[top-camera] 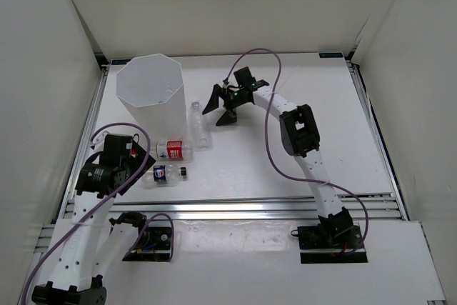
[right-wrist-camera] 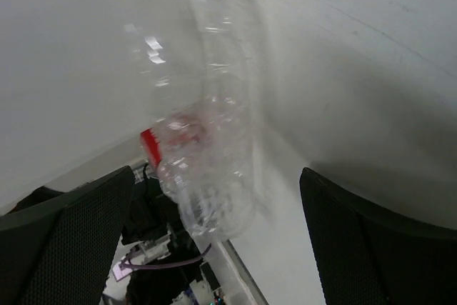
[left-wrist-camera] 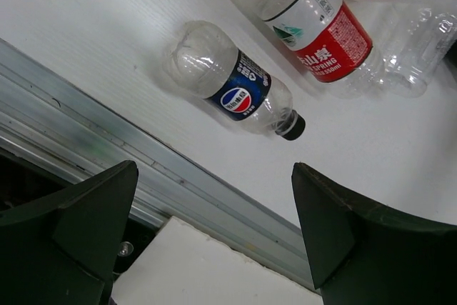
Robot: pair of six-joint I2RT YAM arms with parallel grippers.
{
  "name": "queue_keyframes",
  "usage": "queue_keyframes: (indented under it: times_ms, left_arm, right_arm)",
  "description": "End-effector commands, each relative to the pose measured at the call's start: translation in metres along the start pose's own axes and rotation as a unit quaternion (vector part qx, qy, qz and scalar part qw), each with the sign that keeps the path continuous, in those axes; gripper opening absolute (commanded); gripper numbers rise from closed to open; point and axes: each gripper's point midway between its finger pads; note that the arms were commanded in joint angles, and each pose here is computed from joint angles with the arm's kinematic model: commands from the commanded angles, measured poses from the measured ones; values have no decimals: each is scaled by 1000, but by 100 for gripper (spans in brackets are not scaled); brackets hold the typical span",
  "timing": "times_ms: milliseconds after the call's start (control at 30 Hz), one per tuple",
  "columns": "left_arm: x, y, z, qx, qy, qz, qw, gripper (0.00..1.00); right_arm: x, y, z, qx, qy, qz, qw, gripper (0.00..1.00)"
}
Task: Put the plastic bottles in the bin
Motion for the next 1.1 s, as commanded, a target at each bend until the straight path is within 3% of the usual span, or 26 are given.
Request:
queue_keyframes:
  times_ms: [0,167,233,300,333,433,467,533,567,633,700,767,833,867,933,1067]
  left_arm:
    - [-12,18,-14,24,7,0,1000,100]
    - [-8,19,-14,20,-2,21,1000,100]
    - [-6,18,-13,14,-4,28,999,100]
    - [-6,20,-12,14,-4,29,999,100]
    - [-7,23,-12,14,-4,29,999,100]
    - [-8,23,-15,20,4,28,999,100]
    - [-13,24,-19,26,13,20,999,100]
    - [-18,24,-21,25,21,12,999,100]
    - [-18,24,-22,25,30,12,999,100]
    - [-25,25,-27,36,53,0,998,100]
    - [-17,16,-25,35,66,2,997,100]
    - [-21,14,-30,56,95,-21,994,100]
    - [-16,8,-29,64,124,-27,990,100]
    - [-19,8,-34,78,131,-35,988,100]
    - [-20,9,-38,92,133,-38,986,100]
    - [-19,23,-43,105,90,-20,990,100]
  right_arm:
    - [6,-27,-15,17,-26,15,999,100]
    - [9,-53,-24,15,-30,23,999,100]
    - [18,-65,-22,19,-22,30,999,91]
    - [17,-66,-21,17,-23,28,999,77]
    - [18,-66,-24,19,-26,29,999,59]
    - [23,-56,-26,29,-44,25,998,24]
    - [21,-37,-10,26,-42,9,999,20]
    - [28,-15,-23,46,-43,-4,998,14]
    - [33,14,14,40,-3,-44,998,14]
    - [40,46,42,30,30,-77,996,14]
    - [52,95,121,-21,105,-131,986,14]
    - [56,151,208,-77,175,-215,958,17]
    - [59,173,254,-115,199,-257,939,18]
    - [68,190,294,-156,232,-281,918,18]
    - [75,182,318,-192,250,-279,907,18]
    - [105,152,372,-271,338,-293,853,18]
Point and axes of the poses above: each gripper's point midway between its finger pads, its own y axis back along the fingers, its own z axis along the line the jaws close on, x = y × z, and after that the axes turned 14 degrees about -y, right-handed
